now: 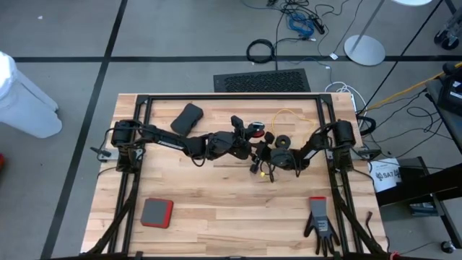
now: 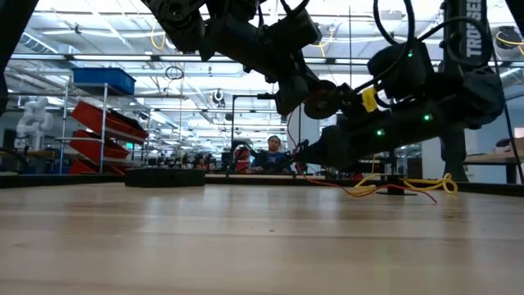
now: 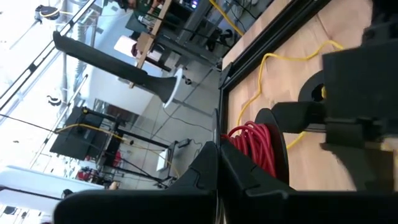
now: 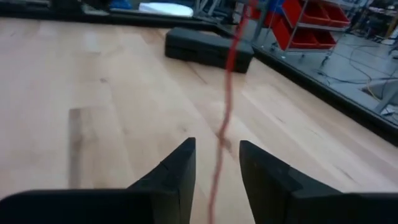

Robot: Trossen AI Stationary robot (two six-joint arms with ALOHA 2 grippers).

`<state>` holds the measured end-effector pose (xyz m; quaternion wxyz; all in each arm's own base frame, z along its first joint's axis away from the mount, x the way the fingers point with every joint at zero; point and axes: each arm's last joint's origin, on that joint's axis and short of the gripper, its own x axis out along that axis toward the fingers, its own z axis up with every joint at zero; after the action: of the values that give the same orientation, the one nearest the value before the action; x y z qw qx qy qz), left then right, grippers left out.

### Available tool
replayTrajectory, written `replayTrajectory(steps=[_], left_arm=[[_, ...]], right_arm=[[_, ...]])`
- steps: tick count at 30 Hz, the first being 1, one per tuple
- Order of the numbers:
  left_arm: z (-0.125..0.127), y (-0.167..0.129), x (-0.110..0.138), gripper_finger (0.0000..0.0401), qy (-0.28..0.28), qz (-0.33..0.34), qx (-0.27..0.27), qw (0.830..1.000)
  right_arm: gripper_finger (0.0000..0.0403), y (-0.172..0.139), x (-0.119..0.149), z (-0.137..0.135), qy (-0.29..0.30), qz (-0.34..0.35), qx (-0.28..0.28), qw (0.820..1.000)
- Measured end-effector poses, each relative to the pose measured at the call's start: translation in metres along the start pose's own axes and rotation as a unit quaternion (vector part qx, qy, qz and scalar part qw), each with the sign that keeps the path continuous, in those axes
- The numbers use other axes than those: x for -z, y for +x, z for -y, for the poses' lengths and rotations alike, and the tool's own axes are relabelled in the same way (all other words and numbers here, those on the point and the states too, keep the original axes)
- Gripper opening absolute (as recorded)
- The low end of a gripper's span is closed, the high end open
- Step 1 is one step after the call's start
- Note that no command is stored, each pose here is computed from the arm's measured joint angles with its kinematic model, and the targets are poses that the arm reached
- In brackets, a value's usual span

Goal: Coil cords
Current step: Coil the red wire onto the black spool

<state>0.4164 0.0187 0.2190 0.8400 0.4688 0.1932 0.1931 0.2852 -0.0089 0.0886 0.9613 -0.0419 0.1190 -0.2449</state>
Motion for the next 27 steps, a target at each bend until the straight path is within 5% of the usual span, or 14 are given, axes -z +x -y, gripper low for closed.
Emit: replayTrajectory(steps=[18, 27], left_arm=[[0.003, -0.004, -0.007, 0.0001, 0.0, 0.011, 0.002, 1.0], [0.001, -0.014, -0.02, 0.0001, -0.024, 0.036, 0.001, 0.999]], right_arm=[[0.0006, 0.011, -0.002, 0.017, 0.021, 0.02, -0.017, 0.999], [0.0001, 0.015, -0.001, 0.029, 0.029, 0.021, 0.006, 0.999]])
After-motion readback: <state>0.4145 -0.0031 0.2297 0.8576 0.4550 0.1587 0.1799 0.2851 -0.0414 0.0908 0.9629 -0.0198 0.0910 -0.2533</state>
